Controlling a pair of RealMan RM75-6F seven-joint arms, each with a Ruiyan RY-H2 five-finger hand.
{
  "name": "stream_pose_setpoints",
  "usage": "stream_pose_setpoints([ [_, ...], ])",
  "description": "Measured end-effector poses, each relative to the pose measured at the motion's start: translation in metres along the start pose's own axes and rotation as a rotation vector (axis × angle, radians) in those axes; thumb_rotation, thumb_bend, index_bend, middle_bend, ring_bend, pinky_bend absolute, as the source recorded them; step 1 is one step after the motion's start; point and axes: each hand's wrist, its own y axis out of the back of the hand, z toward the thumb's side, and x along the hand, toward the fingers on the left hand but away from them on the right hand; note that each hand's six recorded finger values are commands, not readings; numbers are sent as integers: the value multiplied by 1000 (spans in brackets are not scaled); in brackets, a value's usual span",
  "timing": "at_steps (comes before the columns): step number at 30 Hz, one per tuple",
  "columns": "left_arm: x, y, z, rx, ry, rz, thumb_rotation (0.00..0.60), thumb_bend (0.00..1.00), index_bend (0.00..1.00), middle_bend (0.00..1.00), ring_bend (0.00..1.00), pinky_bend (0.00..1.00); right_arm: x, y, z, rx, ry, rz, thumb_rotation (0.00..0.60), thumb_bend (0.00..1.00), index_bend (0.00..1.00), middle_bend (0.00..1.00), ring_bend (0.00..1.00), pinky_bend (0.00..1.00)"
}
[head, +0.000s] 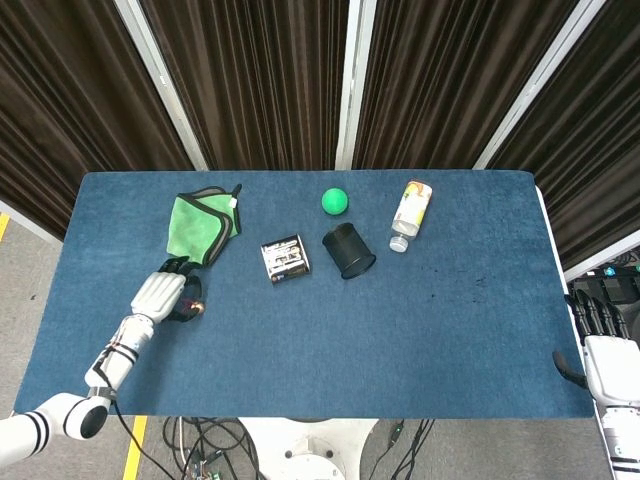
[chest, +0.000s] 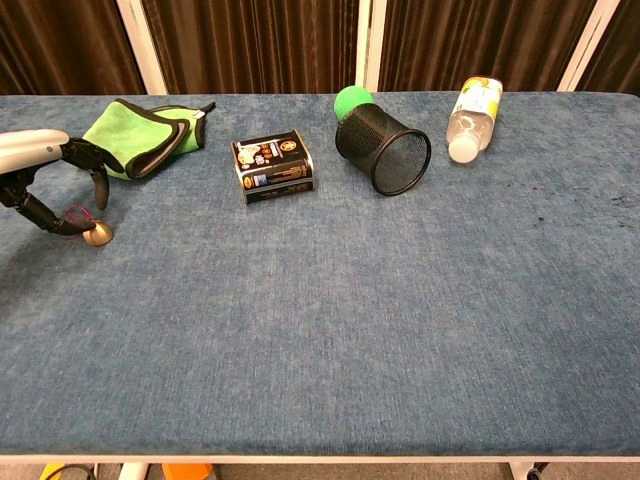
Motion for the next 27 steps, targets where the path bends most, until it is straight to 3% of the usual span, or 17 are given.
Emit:
stream_pose_setpoints([
  [27, -1, -2, -2, 12, 11, -16, 600, 354, 541, 167, 0, 71, -1, -3, -1, -4, -3, 10, 600, 216, 0, 0, 0, 0],
])
